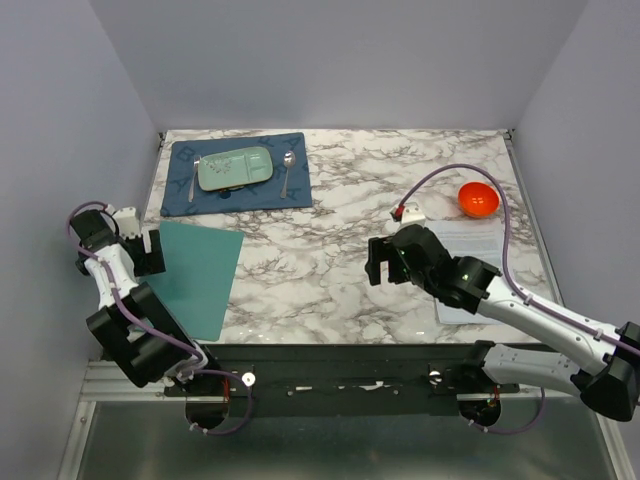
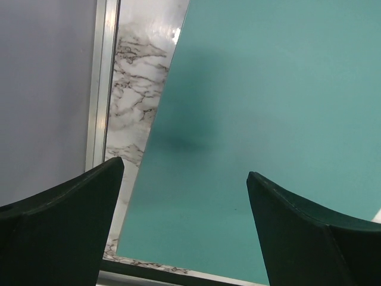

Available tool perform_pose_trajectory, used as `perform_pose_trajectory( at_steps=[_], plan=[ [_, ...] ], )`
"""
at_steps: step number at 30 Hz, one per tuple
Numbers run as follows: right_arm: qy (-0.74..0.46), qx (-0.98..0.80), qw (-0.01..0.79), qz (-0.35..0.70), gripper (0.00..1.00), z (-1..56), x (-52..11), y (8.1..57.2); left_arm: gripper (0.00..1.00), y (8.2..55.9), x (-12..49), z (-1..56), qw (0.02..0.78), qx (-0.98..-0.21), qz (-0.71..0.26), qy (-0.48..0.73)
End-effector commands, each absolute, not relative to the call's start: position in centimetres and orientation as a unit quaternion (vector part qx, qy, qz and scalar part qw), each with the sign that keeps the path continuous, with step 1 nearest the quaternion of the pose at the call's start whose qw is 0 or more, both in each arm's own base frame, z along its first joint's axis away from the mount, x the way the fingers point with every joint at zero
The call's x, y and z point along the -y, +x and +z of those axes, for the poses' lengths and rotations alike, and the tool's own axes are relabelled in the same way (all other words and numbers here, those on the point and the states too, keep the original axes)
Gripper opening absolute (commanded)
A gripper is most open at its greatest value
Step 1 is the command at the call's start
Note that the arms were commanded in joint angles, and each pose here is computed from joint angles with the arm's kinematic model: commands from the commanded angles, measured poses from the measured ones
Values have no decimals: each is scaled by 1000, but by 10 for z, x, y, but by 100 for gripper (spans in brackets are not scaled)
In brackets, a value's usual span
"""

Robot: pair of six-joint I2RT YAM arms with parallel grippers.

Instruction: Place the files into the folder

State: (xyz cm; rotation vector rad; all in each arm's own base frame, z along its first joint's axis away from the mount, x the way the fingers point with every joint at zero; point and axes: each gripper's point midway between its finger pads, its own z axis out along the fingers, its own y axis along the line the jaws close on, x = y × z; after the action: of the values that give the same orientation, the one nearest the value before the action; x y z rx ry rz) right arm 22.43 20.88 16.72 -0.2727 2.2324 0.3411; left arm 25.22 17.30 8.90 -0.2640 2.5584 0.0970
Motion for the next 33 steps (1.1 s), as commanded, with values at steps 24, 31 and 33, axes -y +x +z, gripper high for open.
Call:
perform_pose_trajectory(
  at_steps=[24, 31, 33],
  plan=[
    [-92, -871, 458, 150, 93, 207, -203, 215, 99, 237, -130, 20, 204, -976, -72, -10],
    [-82, -884, 438, 141, 92, 193, -207, 215, 99, 224, -67, 25, 179, -974, -105, 91],
    [-78, -889, 429, 138, 92, 185, -209, 215, 99, 222, -53, 26, 173, -972, -113, 115]
  ],
)
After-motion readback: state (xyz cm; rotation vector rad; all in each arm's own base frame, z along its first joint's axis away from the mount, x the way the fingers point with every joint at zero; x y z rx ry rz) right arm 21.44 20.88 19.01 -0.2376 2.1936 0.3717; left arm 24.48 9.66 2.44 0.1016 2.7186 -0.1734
